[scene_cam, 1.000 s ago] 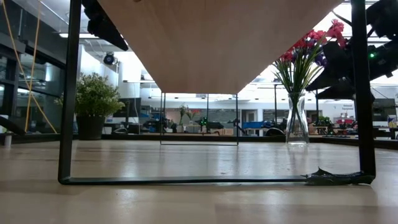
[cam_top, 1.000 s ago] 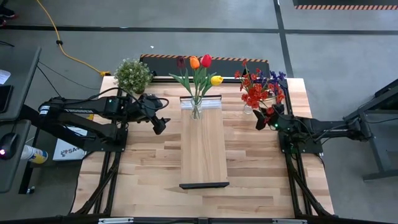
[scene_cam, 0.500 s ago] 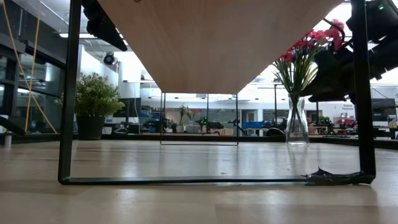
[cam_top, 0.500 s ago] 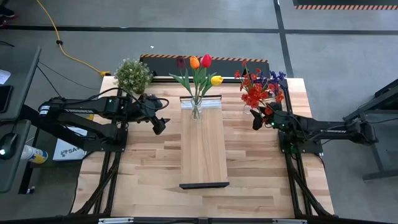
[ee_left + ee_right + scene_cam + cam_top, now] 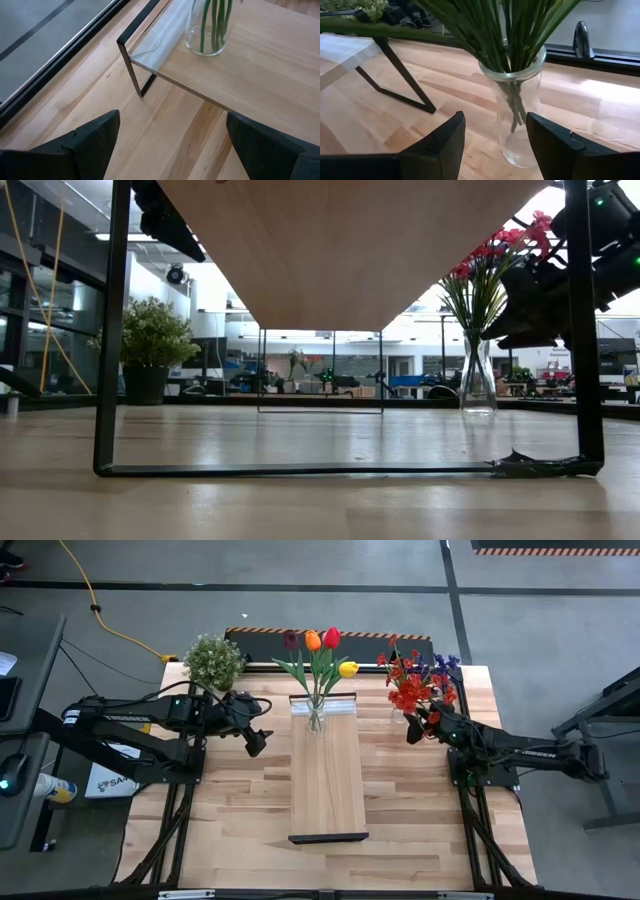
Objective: Pick and place flowers into a vace then onto a shelf
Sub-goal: Put the transparent vase with flowers on the shelf
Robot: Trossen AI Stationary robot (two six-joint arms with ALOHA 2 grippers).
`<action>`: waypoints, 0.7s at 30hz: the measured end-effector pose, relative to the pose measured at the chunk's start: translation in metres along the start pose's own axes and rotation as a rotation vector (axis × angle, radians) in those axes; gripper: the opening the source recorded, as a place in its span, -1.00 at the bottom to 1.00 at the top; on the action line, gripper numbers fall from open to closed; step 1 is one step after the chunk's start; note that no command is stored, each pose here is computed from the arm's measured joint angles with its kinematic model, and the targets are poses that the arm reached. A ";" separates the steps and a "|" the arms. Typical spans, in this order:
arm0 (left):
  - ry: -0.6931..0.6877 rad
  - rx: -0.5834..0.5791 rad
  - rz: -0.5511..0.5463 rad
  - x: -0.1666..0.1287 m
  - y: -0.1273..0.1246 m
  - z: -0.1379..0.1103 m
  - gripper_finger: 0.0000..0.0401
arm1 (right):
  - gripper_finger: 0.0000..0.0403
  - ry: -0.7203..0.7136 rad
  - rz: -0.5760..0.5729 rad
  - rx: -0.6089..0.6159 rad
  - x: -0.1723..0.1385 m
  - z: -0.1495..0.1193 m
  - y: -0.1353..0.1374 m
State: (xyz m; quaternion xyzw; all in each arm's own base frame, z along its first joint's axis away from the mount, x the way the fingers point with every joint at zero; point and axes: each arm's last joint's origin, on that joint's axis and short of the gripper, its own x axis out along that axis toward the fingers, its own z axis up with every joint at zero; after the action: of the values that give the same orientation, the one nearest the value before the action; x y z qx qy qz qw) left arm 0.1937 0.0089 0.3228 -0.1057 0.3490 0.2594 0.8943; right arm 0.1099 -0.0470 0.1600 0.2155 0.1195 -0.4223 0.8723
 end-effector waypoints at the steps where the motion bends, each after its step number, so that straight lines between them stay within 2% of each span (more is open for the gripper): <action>1: 0.000 0.000 0.000 0.000 0.000 0.000 0.98 | -0.01 -0.001 -0.003 0.002 0.000 0.000 0.000; 7: 0.000 0.001 0.000 0.000 0.000 0.000 0.98 | 0.07 -0.022 0.007 0.014 0.000 0.003 0.000; 16: -0.002 0.034 0.004 0.000 0.000 0.000 0.98 | 0.54 -0.044 0.019 -0.025 0.000 0.005 0.002; 21: -0.008 0.035 0.018 0.000 0.001 0.000 0.98 | 0.73 -0.025 0.013 -0.067 0.000 0.003 0.001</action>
State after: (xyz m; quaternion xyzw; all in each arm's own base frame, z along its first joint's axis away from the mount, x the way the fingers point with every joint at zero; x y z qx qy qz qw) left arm 0.1935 0.0094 0.3229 -0.0858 0.3511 0.2618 0.8949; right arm 0.1111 -0.0482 0.1628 0.1815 0.1212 -0.4150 0.8833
